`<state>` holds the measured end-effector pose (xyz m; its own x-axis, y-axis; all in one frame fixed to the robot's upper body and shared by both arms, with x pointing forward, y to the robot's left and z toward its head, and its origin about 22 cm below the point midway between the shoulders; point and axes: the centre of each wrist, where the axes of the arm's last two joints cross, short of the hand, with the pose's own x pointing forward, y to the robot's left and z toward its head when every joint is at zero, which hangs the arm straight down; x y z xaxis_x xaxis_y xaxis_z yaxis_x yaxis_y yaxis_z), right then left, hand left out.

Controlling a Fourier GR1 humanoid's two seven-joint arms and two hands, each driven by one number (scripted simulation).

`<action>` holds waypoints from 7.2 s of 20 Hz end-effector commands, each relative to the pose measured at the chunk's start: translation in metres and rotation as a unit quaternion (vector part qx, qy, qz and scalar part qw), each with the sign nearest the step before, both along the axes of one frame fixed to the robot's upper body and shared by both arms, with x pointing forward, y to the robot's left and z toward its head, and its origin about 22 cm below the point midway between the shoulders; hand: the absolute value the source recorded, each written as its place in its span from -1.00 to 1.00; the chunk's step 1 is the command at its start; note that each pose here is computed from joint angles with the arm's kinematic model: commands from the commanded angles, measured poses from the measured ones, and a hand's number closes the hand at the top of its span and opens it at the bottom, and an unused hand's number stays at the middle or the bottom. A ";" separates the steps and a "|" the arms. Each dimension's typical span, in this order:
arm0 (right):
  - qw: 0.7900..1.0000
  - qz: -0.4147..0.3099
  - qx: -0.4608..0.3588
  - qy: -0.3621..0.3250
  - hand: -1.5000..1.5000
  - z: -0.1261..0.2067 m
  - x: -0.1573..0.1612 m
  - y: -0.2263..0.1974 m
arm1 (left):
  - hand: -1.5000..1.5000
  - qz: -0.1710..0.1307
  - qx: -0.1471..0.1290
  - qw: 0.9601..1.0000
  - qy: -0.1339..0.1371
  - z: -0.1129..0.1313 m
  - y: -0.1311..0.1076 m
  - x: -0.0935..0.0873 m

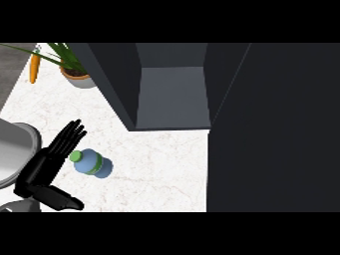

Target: Pick up the bottled water, place it into the cabinet and close the cabinet

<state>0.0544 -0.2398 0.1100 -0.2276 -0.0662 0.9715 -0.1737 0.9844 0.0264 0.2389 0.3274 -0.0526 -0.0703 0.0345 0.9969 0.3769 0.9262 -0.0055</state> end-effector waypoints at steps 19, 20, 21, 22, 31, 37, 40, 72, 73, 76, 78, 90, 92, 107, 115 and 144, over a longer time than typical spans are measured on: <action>1.000 0.003 0.010 -0.017 -1.00 0.017 -0.019 -0.003 | -1.00 -0.037 -0.088 0.994 0.046 -0.090 -0.018 0.005; 1.000 0.013 0.007 -0.017 -1.00 0.018 -0.020 -0.003 | -1.00 -0.034 -0.094 0.993 0.057 -0.097 -0.021 0.000; 1.000 0.001 0.004 -0.013 -1.00 0.015 -0.024 -0.002 | 1.00 -0.026 -0.096 0.994 0.054 -0.094 -0.016 0.003; 1.000 0.010 0.008 -0.015 -1.00 0.017 -0.021 0.005 | 1.00 -0.020 -0.099 0.993 0.055 -0.097 -0.038 0.010; 1.000 0.008 0.009 -0.013 -1.00 0.027 -0.024 0.003 | 1.00 -0.029 -0.152 0.985 0.075 -0.097 -0.030 0.016; 1.000 0.000 -0.004 -0.009 -1.00 0.009 -0.022 -0.002 | 1.00 0.093 -0.157 0.982 0.038 -0.119 -0.078 -0.006; 1.000 -0.008 0.002 -0.003 -1.00 0.007 -0.026 0.001 | 1.00 0.230 -0.155 0.961 0.018 -0.128 -0.083 -0.025; 1.000 -0.006 0.015 -0.021 -1.00 0.009 -0.016 -0.013 | 1.00 0.166 -0.086 0.982 -0.034 0.053 -0.242 0.093; 1.000 0.001 0.018 -0.019 -1.00 0.017 -0.029 -0.009 | 1.00 0.175 -0.078 0.981 -0.039 0.053 -0.242 0.098; 1.000 0.003 0.012 -0.023 -1.00 0.004 -0.017 -0.017 | 1.00 0.181 -0.035 0.982 -0.044 0.076 -0.259 0.115; 1.000 0.008 0.008 -0.022 -1.00 0.011 -0.014 -0.016 | 1.00 0.193 -0.029 0.980 -0.038 0.085 -0.265 0.127; 1.000 0.010 0.004 -0.028 -1.00 0.009 -0.021 -0.025 | 1.00 0.248 0.102 0.962 -0.044 0.080 -0.241 0.173; 0.999 0.016 0.009 -0.033 -1.00 0.003 -0.014 -0.023 | 1.00 0.276 0.107 0.955 -0.024 0.084 -0.231 0.182; 0.998 0.026 0.019 -0.045 -1.00 -0.011 -0.012 -0.029 | -1.00 0.355 0.159 0.919 -0.069 0.076 -0.195 0.193; 0.999 0.043 0.009 -0.028 -1.00 -0.007 -0.013 -0.030 | -1.00 0.354 0.156 0.918 -0.085 0.092 -0.209 0.199; 0.999 0.031 0.020 -0.024 -1.00 0.005 -0.006 -0.011 | -1.00 0.163 -0.072 0.978 -0.108 0.077 -0.250 0.157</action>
<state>0.0467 -0.2566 0.0932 -0.2228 -0.1255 0.9667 -0.2406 0.9681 0.0703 0.4131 0.0841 0.0323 -0.3262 0.0550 0.9437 0.0067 0.9984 -0.0558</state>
